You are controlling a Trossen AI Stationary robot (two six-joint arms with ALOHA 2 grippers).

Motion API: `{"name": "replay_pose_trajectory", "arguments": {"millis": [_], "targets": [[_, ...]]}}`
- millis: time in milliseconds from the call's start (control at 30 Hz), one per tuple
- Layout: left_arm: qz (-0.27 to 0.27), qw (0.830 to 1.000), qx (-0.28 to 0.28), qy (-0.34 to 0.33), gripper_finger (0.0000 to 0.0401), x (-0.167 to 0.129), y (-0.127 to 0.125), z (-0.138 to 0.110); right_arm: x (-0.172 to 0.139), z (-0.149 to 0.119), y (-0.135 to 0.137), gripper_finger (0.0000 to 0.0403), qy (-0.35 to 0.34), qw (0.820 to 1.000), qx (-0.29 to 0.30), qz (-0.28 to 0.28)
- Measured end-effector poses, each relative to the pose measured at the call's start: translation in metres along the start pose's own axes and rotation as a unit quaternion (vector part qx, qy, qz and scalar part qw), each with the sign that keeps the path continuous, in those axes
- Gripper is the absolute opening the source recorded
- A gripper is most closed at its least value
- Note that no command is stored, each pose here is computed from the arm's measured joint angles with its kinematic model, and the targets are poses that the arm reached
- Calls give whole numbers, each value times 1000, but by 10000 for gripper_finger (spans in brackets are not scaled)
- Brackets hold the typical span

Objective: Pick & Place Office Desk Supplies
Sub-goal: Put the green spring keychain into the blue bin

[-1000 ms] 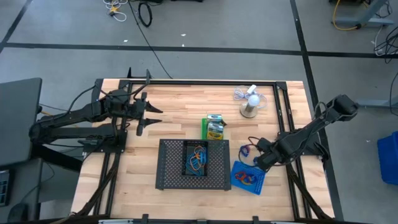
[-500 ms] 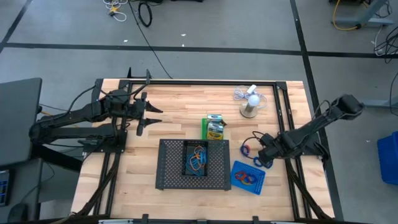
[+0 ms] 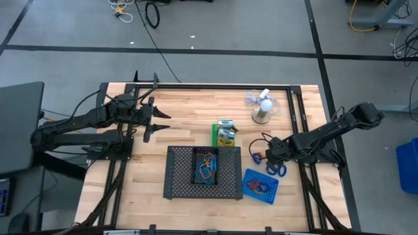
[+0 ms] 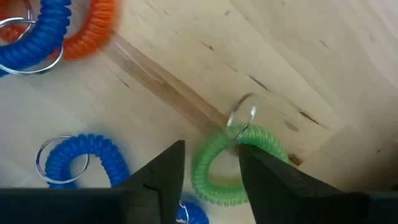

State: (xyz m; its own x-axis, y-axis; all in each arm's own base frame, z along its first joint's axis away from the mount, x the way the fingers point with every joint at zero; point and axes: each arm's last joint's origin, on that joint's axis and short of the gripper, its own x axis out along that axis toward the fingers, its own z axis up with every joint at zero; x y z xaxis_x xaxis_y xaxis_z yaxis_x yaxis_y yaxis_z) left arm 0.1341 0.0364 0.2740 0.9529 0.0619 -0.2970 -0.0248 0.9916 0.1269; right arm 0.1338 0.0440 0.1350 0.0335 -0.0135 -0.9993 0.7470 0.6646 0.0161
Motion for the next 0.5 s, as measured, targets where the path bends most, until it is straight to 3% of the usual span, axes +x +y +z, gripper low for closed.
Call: {"name": "replay_pose_trajectory", "arguments": {"millis": [100,233,500], "targets": [[0,1000,-2,1,188,0,0,0,3,1,2,114,5,1000,-15,-9],[0,1000,-1,1,188,0,0,0,3,1,3,22,5,999,-39,-11],[0,1000,-1,0,188,0,0,0,-27,5,22,7,-20,997,-75,2]]}}
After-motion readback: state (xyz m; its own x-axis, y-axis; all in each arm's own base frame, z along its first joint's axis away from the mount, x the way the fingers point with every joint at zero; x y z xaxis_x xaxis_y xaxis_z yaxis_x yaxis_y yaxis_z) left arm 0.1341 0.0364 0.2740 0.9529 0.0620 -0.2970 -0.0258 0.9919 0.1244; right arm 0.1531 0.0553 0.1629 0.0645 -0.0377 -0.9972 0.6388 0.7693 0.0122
